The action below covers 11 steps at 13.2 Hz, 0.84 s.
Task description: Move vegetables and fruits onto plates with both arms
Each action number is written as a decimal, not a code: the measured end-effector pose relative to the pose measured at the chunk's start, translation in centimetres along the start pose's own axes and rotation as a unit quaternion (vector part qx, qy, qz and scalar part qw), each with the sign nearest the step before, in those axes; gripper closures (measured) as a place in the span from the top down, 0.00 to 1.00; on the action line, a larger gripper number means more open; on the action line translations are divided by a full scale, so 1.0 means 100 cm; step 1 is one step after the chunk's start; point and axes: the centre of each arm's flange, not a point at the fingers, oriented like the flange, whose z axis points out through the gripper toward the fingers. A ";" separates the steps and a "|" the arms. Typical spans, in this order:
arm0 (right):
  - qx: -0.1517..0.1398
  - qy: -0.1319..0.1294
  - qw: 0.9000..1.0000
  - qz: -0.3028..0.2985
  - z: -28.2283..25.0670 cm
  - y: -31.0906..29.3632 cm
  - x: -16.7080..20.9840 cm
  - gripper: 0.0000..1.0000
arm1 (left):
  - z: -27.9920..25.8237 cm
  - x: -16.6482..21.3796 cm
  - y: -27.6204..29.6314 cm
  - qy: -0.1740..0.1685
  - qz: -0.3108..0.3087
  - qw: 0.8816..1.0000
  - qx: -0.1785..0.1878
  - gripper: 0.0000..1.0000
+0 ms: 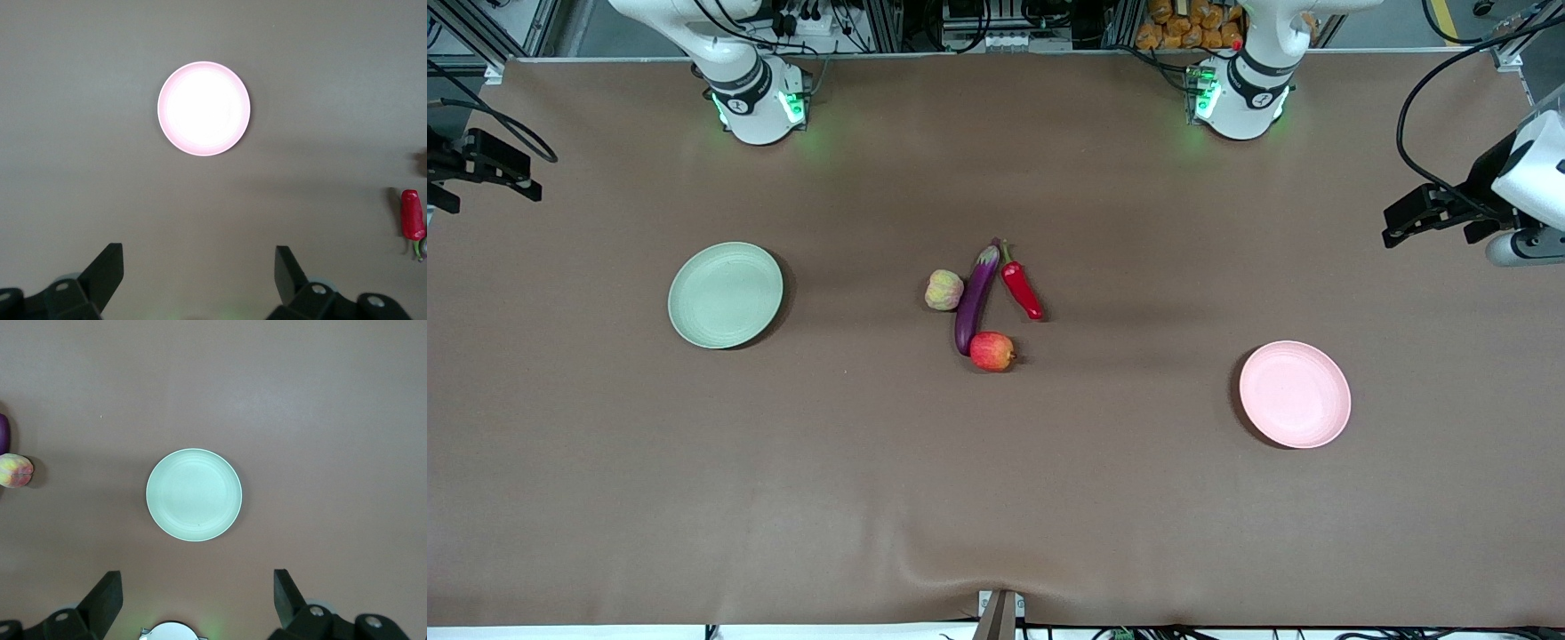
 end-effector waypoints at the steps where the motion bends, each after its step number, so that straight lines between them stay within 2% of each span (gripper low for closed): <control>1: 0.000 0.000 1.000 0.000 0.000 0.000 0.000 1.00 | 0.000 -0.001 0.001 -0.003 -0.009 1.000 0.000 1.00; 11: 0.000 -0.003 1.000 0.000 0.002 0.000 0.001 1.00 | 0.011 -0.003 0.020 -0.017 -0.014 1.000 0.003 1.00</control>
